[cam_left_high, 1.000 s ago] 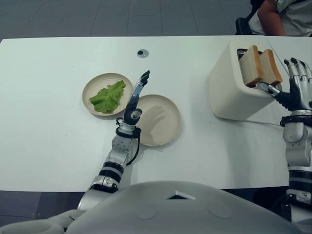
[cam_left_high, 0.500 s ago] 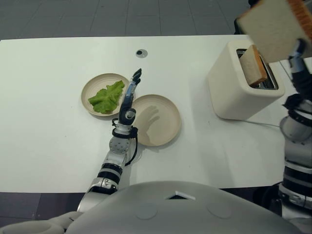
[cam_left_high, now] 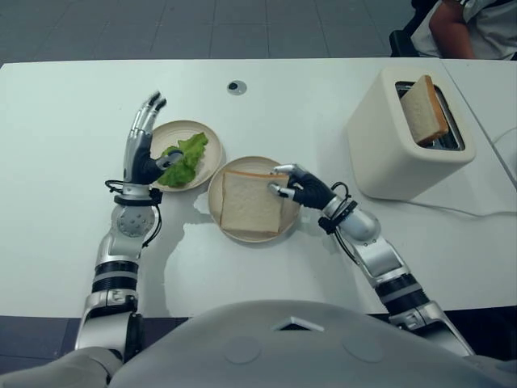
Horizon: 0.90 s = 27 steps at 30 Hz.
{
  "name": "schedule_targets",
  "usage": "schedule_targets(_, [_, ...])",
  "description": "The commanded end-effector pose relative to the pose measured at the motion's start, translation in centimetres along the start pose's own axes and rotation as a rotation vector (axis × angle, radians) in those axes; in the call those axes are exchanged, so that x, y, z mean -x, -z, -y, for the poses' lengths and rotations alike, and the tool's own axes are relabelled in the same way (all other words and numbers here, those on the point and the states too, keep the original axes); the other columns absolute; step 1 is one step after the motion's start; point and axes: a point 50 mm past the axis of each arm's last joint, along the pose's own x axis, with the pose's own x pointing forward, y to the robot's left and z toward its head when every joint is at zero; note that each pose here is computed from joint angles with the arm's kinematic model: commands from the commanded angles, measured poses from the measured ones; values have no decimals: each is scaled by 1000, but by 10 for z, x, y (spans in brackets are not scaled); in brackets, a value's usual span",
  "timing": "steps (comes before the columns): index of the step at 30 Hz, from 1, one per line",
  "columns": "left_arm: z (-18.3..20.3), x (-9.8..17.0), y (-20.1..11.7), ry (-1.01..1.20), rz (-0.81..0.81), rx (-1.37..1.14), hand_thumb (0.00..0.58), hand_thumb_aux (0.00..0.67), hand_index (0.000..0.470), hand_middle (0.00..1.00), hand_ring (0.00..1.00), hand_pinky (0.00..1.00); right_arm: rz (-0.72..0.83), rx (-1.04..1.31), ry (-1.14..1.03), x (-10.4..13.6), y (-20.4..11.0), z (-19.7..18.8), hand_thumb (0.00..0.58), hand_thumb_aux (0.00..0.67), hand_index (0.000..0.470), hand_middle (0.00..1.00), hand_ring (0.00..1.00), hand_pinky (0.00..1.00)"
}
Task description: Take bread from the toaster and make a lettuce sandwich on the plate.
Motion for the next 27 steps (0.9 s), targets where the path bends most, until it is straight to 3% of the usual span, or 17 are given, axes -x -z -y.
schedule_targets(1, [11,-1,23,178,-56,-251,0,0,0,0,0,0,12,161,-24,4,-8,-1,556,533,374,1000,1000,1000])
schedule_targets(2, [13,-1,28,208,-67,-301,0,0,0,0,0,0,20,212,-22,4,-11,1,227,147,103,988,988,988])
schedule_targets(3, [15,-1,33,245,-77,-341,0,0,0,0,0,0,29,255,-11,5,-16,3,0,0,0,773,773,773])
schedule_targets(4, [17,-3,37,277,-86,-378,0,0,0,0,0,0,44,323,2,4,-21,7,0,0,0,443,443,443])
schedule_targets(5, [18,-4,42,305,-89,-415,0,0,0,0,0,0,60,403,16,5,-27,10,0,0,0,322,322,322])
schedule_targets(9, [19,-5,49,357,-91,-479,0,0,0,0,0,0,56,621,69,8,-36,26,0,0,0,333,333,333])
schedule_targets(10, [20,-5,50,368,-92,-482,360,257,181,0,0,0,40,662,80,10,-36,30,0,0,0,337,337,337])
schedule_targets(11, [21,-4,51,372,-94,-483,485,399,280,0,0,0,24,693,82,12,-34,33,0,0,0,337,337,337])
schedule_targets(12, [21,-4,51,374,-92,-479,571,586,411,0,0,0,10,713,82,12,-32,36,0,0,0,333,333,333])
schedule_targets(13, [23,-3,50,375,-87,-470,580,670,470,0,0,0,-6,723,77,13,-28,37,0,0,0,337,337,337])
schedule_targets(23, [22,-3,32,278,10,-349,580,670,470,0,0,0,17,723,97,9,-29,37,0,0,0,345,345,345])
schedule_targets(27, [26,-3,-12,184,151,-40,580,670,470,0,0,0,26,717,157,12,-34,48,0,0,0,345,345,345])
